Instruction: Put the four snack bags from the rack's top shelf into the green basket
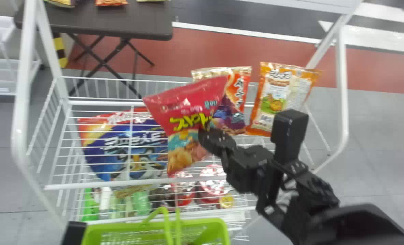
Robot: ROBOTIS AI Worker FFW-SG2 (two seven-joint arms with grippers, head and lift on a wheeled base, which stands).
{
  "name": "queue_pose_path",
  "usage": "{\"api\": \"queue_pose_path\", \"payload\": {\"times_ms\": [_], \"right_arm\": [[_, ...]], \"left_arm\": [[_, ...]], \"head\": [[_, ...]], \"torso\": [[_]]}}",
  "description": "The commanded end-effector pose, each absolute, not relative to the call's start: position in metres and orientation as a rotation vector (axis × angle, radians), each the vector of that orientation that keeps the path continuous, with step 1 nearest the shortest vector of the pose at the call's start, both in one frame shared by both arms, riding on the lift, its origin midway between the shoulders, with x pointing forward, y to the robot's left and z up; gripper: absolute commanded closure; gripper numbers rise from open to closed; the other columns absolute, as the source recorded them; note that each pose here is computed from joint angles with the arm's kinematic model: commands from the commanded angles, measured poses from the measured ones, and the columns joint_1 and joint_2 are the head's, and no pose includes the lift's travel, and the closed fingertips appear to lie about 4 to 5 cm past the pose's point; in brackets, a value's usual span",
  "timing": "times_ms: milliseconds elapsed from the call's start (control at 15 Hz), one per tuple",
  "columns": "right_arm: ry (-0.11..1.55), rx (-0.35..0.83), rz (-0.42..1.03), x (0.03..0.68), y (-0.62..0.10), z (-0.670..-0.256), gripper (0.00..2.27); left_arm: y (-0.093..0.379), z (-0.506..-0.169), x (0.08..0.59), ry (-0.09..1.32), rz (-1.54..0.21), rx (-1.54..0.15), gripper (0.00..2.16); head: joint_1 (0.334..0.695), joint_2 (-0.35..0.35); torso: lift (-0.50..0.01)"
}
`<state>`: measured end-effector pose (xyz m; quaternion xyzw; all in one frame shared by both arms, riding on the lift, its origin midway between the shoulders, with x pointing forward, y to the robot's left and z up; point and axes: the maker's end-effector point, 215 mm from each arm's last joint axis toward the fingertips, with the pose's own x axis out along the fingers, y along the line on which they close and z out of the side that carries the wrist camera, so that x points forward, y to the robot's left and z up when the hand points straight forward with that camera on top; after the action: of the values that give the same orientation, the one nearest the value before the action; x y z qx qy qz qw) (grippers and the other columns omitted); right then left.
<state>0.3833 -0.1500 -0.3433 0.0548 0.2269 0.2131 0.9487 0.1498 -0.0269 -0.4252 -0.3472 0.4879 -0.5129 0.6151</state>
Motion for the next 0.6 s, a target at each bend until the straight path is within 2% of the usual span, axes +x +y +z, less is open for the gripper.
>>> {"api": "queue_pose_path", "payload": {"times_ms": [0,67,333,533], "right_arm": [[0.556,0.119,0.378,0.33,-0.189,-0.347,2.14],[0.616,0.13,0.358,0.313,-0.202,-0.358,2.14],[1.092,0.275,0.307,0.206,-0.227,-0.431,2.14],[1.159,0.358,0.353,0.188,-0.211,-0.453,2.14]], "left_arm": [[-0.024,-0.427,0.154,1.12,-1.166,-0.807,2.11],[-0.021,-0.427,0.155,1.116,-1.16,-0.817,2.11],[-0.022,-0.429,0.151,1.119,-1.15,-0.824,2.11],[-0.024,-0.426,0.15,1.116,-1.16,-0.823,2.11]], "head": [[0.695,-0.35],[0.695,-0.35],[0.695,-0.35],[0.695,-0.35]], "torso": [[0.0],[0.0],[0.0],[0.0]]}}
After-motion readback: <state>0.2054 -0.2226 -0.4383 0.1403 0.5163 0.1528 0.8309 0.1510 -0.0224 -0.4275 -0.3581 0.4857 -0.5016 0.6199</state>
